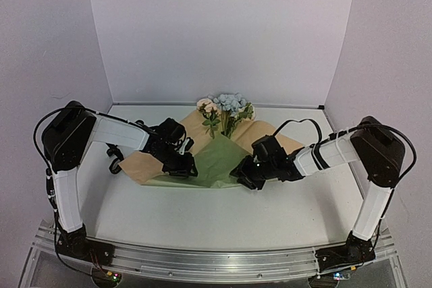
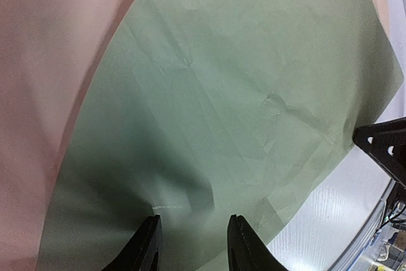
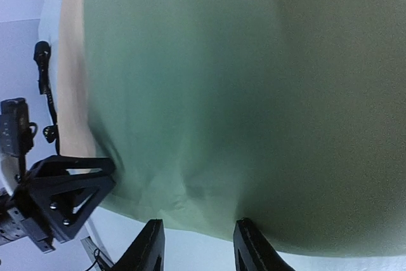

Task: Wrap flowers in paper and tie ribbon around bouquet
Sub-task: Fold the bottom corner of the flattened wrapping paper at the center of the board.

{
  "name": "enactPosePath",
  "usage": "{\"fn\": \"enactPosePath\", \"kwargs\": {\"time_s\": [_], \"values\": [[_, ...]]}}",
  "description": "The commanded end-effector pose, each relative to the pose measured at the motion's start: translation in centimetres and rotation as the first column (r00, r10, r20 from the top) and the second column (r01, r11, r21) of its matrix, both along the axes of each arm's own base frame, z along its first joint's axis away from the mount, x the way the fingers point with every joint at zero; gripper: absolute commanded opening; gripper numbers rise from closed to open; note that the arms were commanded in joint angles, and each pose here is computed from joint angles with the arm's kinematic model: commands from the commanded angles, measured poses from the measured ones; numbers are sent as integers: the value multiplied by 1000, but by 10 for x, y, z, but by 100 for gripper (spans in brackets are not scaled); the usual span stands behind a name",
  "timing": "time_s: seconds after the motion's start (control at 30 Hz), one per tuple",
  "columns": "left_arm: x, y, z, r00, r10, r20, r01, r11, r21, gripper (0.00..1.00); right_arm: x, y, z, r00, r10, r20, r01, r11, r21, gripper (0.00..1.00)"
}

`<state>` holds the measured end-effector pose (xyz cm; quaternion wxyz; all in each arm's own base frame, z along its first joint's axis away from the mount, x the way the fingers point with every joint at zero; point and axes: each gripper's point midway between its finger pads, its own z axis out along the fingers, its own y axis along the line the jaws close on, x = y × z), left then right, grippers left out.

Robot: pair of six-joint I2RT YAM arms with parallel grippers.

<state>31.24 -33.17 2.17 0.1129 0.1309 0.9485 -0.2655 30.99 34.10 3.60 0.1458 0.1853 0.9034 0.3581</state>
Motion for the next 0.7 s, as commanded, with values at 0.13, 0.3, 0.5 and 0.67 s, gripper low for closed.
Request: {"fn": "enactPosePath", "kwargs": {"time_s": [0.13,0.3,0.5,0.67], "values": [[-2,12,-16,1000,8,-24,-7,999,47,36,-8,-53,-39,994,-102,38,106,986,-127,38],[0,14,-13,1000,1,-14,0,999,46,37,-15,-72,-44,989,-143,38,147,976,-157,37],[17,-6,40,997,-22,76,25,999,-30,42,-17,-72,-50,984,-177,7,177,974,-144,35],[3,-37,87,984,-77,158,90,993,-77,44,-19,-74,-53,980,-197,-6,194,971,-143,35]]}}
